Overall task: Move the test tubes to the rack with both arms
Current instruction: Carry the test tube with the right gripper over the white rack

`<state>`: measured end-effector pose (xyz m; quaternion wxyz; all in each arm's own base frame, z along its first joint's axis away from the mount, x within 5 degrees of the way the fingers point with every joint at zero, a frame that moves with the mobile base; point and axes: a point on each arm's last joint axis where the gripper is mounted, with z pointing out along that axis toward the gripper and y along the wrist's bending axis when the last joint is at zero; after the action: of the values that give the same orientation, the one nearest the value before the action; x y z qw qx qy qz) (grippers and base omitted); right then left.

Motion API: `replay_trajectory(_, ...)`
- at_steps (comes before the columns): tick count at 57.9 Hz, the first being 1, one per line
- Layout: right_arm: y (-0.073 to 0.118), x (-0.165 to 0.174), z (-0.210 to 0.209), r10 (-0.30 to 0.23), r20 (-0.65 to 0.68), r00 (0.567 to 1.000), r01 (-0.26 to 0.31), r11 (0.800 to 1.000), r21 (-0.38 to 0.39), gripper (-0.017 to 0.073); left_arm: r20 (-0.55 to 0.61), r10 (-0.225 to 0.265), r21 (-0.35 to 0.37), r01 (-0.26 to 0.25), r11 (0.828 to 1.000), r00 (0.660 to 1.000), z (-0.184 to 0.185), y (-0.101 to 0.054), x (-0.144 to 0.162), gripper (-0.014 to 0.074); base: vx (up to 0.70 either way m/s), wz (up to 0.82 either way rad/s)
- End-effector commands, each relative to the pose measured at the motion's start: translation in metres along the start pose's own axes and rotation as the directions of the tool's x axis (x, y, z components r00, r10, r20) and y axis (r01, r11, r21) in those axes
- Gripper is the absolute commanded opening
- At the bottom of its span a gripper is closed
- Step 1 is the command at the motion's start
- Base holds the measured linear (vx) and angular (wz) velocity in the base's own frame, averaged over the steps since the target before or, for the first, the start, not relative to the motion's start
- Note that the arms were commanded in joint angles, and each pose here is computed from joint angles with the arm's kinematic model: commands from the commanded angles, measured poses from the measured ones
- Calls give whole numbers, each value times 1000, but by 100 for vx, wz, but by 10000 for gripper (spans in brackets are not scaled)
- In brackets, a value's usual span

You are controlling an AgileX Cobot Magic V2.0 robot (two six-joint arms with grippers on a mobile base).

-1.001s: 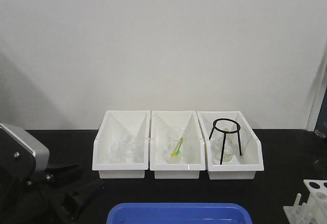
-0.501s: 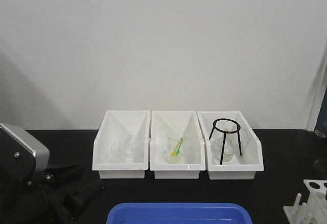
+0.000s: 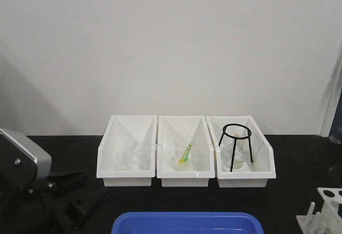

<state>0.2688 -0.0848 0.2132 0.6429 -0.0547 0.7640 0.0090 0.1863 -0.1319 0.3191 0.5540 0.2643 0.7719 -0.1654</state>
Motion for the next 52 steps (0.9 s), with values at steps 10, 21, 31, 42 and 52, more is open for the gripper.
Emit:
replay_trajectory(10,-3,-7,6,14,101,995,-11,1000,-25,-6,135,-3,-12,4,1000,991,-8,2,-20,393,0,0)
replay_trajectory(21,-3,7,13,39,75,996,-35,998,-53,-6,135,-3,-12,4,1000,991,-8,2,-20,393,0,0)
replay_trajectory(31,-3,18,19,67,61,996,-62,996,-71,-6,135,-4,-12,5,1000,991,-8,2,-20,393,0,0)
replay_trajectory(42,-3,29,23,84,33,996,-81,993,-81,-6,135,-4,-12,5,1000,991,-8,2,-20,393,0,0)
replay_trajectory(52,-2,33,25,94,33,995,-90,991,-97,-6,135,-8,-12,9,1000,991,-8,2,-20,393,0,0)
